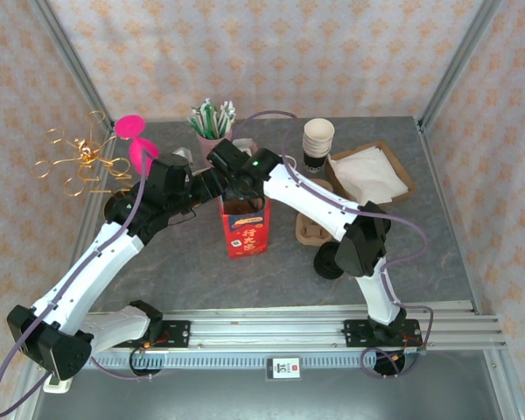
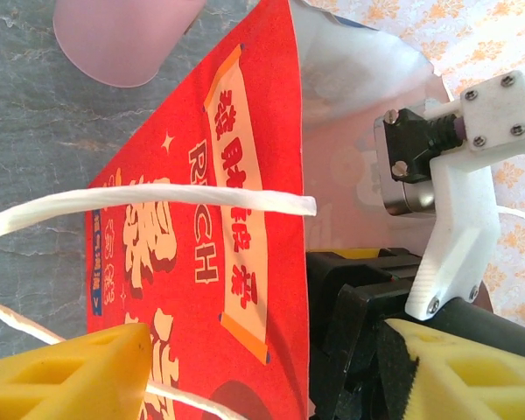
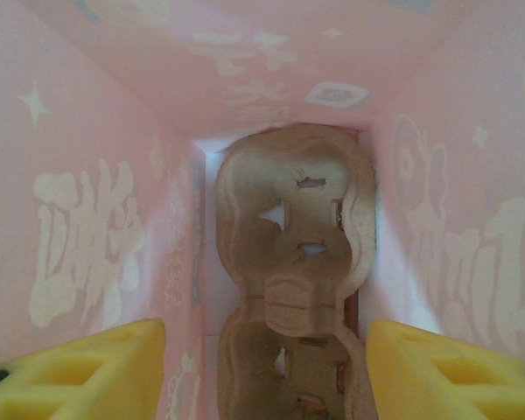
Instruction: Pack the takeout coffee
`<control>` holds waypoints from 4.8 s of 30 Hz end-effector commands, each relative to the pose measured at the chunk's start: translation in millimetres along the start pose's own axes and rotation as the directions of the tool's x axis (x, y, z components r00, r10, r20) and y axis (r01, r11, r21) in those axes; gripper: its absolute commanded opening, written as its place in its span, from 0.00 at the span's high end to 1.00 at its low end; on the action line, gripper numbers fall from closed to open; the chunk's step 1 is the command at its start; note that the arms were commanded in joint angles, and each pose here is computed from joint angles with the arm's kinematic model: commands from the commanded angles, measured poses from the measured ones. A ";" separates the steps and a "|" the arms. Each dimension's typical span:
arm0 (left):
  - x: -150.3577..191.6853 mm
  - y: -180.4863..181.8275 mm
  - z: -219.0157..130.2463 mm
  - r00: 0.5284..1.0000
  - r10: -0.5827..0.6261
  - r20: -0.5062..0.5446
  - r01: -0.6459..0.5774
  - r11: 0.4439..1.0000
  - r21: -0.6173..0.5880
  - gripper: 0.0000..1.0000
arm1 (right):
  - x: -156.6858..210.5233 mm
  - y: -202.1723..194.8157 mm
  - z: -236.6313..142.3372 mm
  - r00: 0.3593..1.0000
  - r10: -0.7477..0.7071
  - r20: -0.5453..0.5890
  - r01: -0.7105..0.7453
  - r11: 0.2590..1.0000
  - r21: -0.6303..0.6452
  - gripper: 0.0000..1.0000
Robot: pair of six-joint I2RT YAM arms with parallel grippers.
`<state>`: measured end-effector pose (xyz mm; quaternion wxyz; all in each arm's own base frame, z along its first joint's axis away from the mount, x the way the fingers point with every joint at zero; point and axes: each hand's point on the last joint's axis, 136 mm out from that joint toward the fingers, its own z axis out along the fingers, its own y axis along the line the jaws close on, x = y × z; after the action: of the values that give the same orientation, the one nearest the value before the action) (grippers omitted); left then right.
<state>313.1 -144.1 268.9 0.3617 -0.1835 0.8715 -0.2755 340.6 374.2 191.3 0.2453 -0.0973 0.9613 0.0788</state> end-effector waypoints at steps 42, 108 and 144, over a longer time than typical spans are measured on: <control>3.3 10.9 5.1 1.000 0.020 -0.006 -0.020 1.000 -0.010 0.85 | 24.2 -12.4 75.8 0.996 0.012 -0.088 -0.003 0.995 0.100 0.54; 3.8 15.0 8.2 1.000 0.025 -0.004 -0.025 0.999 -0.025 0.77 | -8.6 10.5 25.1 0.995 0.042 0.089 -0.037 0.998 -0.051 0.32; -14.4 -4.3 -13.5 0.999 0.019 0.045 -0.020 1.000 0.023 0.59 | -49.3 21.6 -104.6 0.975 0.110 0.191 -0.065 0.971 -0.229 0.57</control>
<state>315.4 -141.9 275.4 0.3760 -0.1740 0.8659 -0.2802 342.1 383.2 265.9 0.3062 -0.0746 0.9341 0.1676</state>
